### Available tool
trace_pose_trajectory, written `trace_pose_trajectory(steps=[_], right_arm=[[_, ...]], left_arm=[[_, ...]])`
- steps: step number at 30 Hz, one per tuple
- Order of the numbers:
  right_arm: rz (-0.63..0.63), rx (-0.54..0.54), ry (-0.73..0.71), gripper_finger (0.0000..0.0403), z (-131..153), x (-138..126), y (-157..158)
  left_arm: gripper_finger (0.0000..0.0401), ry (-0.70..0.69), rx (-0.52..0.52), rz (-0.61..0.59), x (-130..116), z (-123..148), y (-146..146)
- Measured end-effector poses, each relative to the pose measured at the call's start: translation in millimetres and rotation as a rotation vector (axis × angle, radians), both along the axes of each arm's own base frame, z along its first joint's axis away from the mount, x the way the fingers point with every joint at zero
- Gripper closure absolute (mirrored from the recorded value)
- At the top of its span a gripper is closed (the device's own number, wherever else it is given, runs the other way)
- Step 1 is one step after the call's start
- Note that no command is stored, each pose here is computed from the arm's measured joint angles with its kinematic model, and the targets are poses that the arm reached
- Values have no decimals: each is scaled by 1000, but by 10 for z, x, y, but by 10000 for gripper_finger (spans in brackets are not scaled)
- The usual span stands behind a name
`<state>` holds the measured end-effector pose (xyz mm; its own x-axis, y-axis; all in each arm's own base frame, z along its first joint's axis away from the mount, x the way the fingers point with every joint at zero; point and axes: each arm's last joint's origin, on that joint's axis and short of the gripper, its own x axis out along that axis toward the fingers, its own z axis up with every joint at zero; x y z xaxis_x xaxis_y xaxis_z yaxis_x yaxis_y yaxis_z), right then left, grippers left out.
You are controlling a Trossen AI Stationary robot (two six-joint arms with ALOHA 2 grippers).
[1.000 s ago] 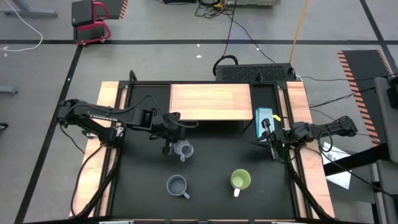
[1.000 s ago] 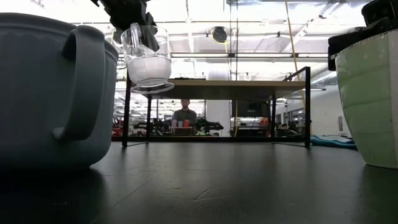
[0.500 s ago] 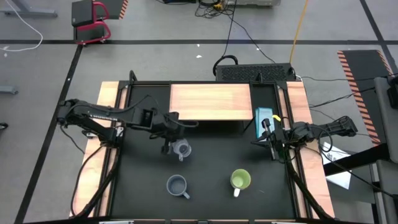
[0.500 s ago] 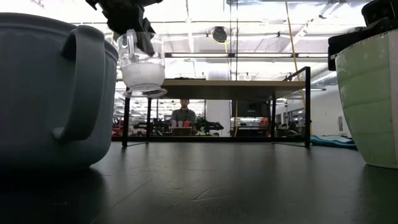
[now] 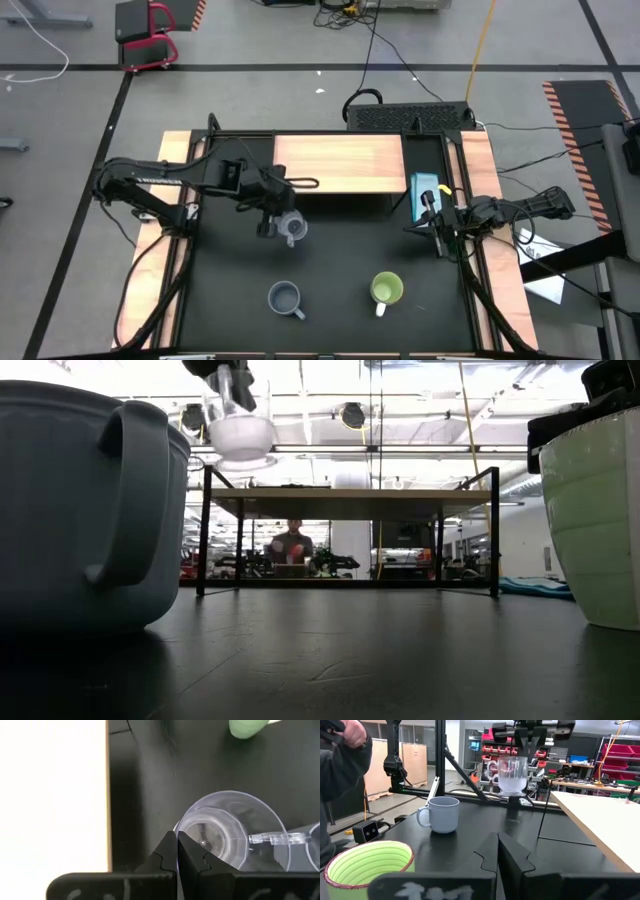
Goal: Stack small to large cups/mugs on shelf
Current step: Put the transparent mug on the shelf
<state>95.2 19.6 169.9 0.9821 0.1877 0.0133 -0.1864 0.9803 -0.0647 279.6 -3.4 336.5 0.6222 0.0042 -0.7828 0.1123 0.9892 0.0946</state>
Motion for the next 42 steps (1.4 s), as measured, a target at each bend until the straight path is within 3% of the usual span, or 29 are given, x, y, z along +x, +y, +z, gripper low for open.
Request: trace_pose_trajectory(steps=[7, 19, 30, 42], right_arm=[[0, -2, 0, 403, 0, 0, 0], [0, -3, -1, 403, 0, 0, 0], [-1, 0, 0, 403, 0, 0, 0], [-1, -3, -1, 403, 0, 0, 0]], left_arm=[[401, 13, 9, 31, -49, 155, 121], [401, 26, 37, 68, -91, 186, 411], [401, -60, 52, 94, -178, 530, 658], [401, -36, 107, 38, -95, 449, 842]])
